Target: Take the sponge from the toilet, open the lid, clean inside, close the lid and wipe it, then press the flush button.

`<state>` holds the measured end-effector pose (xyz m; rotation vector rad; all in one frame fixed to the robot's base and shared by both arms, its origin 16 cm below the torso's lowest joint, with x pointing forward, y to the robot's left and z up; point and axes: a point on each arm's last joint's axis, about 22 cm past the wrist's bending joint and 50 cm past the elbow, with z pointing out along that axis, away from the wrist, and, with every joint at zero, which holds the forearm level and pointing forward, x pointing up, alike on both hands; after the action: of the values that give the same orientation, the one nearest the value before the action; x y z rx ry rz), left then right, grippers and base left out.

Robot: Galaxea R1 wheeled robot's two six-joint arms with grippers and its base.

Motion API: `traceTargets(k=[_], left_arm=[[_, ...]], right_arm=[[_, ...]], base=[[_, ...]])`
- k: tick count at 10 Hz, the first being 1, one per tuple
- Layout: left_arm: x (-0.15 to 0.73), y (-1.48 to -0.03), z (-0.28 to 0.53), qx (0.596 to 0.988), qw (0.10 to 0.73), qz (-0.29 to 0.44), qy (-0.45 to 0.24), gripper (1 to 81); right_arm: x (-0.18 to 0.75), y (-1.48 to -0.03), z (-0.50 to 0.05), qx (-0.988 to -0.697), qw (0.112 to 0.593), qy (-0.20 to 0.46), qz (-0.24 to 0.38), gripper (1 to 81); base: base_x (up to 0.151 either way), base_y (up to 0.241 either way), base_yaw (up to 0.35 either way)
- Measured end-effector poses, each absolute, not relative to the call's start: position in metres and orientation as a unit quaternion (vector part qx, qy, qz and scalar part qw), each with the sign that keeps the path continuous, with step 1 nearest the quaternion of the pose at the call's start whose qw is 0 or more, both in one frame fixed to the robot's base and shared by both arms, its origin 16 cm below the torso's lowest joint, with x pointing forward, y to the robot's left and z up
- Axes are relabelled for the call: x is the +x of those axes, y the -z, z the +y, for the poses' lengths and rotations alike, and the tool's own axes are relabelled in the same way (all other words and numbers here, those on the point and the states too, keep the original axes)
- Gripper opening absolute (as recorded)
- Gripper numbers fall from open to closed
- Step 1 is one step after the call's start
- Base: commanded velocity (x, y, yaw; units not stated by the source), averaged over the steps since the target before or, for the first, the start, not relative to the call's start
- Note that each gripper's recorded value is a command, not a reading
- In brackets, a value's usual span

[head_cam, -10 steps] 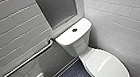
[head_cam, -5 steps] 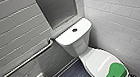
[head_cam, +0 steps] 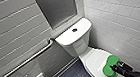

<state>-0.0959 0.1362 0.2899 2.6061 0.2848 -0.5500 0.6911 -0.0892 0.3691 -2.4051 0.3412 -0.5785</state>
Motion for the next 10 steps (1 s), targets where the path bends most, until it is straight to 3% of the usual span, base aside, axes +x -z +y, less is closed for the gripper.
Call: traceTargets(k=[3, 6, 8, 10], left_arm=[[-0.096, -0.290, 0.137, 0.947, 0.229, 0.103, 0.200, 81.1], [-0.096, -0.290, 0.137, 0.947, 0.229, 0.104, 0.200, 81.1], [-0.098, -0.290, 0.140, 0.947, 0.227, 0.104, 0.201, 81.1], [-0.109, -0.294, 0.148, 0.947, 0.221, 0.106, 0.208, 81.1]], right_arm=[[0.745, -0.373, -0.004, -0.897, 0.366, 0.223, 0.104, 1.0], [0.733, -0.399, 0.087, -0.878, 0.434, 0.185, 0.079, 1.0], [0.736, -0.391, 0.096, -0.879, 0.432, 0.182, 0.082, 1.0], [0.752, -0.353, 0.064, -0.895, 0.389, 0.193, 0.104, 1.0]], base=[[0.000, 0.000, 0.000], [0.000, 0.000, 0.000], [0.000, 0.000, 0.000], [0.000, 0.000, 0.000]])
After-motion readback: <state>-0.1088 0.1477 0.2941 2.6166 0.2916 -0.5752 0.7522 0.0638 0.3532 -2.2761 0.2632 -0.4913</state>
